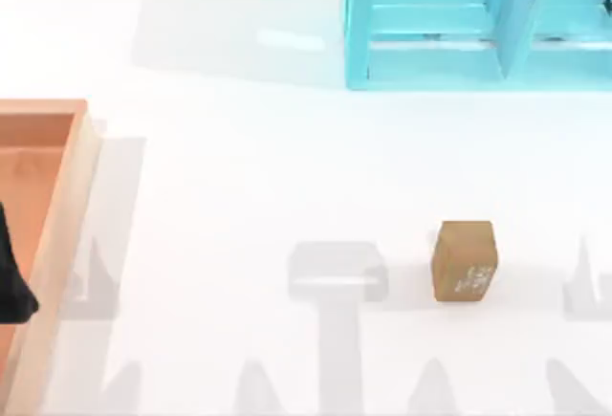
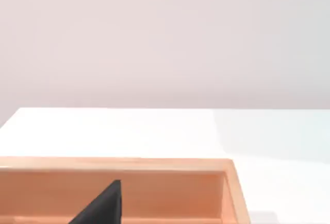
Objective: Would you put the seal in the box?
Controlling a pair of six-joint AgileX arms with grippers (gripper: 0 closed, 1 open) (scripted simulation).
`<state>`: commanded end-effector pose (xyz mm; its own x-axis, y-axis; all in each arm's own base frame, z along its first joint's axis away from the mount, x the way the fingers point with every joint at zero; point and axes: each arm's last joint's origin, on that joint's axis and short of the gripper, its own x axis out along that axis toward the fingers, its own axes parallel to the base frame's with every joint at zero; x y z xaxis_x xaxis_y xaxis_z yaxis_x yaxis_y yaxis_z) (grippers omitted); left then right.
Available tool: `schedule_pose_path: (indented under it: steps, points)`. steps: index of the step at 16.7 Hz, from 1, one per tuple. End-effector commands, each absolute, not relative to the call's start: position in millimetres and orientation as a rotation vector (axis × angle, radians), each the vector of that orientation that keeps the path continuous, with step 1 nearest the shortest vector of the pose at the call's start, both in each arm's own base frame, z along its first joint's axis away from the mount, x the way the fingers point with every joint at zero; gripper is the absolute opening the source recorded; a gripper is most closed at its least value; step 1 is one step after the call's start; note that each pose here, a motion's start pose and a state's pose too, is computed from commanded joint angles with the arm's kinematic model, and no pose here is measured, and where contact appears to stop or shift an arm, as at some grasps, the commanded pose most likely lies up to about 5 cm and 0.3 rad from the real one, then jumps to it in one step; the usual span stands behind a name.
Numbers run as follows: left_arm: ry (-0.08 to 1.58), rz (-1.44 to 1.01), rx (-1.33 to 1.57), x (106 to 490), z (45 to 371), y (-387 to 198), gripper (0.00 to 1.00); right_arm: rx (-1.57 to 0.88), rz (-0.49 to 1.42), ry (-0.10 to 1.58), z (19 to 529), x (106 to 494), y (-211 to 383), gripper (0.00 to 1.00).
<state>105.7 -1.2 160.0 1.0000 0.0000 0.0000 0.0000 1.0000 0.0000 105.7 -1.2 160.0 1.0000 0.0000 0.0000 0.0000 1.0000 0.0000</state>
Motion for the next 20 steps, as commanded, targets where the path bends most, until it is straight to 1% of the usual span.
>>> schedule_pose_path:
  steps: [3,5,8,11,13,16,18,20]
  points:
    - [0.005,-0.004,-0.007,105.5,161.8,-1.8,1.00,0.000,0.000,0.000,160.0,105.7,-1.2,1.00]
    - [0.029,-0.032,-0.043,105.1,171.1,-5.2,1.00,0.000,0.000,0.000,160.0,105.7,-1.2,1.00]
    - [0.097,-0.135,-0.130,106.3,204.9,-17.0,1.00,0.000,0.000,0.000,160.0,105.7,-1.2,1.00]
    - [0.201,-0.246,-0.208,117.4,258.5,-35.2,1.00,0.000,0.000,0.000,160.0,105.7,-1.2,1.00]
    - [0.284,-0.302,-0.245,135.8,300.9,-54.0,1.00,0.000,0.000,0.000,160.0,105.7,-1.2,1.00]
    - [0.406,-0.352,-0.290,184.7,362.1,-100.7,1.00,0.000,0.000,0.000,160.0,105.7,-1.2,1.00]
    - [0.486,-0.360,-0.320,220.8,386.8,-138.8,1.00,0.000,0.000,0.000,160.0,105.7,-1.2,1.00]
    - [0.563,-0.359,-0.352,249.8,398.2,-175.1,1.00,0.000,0.000,0.000,160.0,105.7,-1.2,1.00]
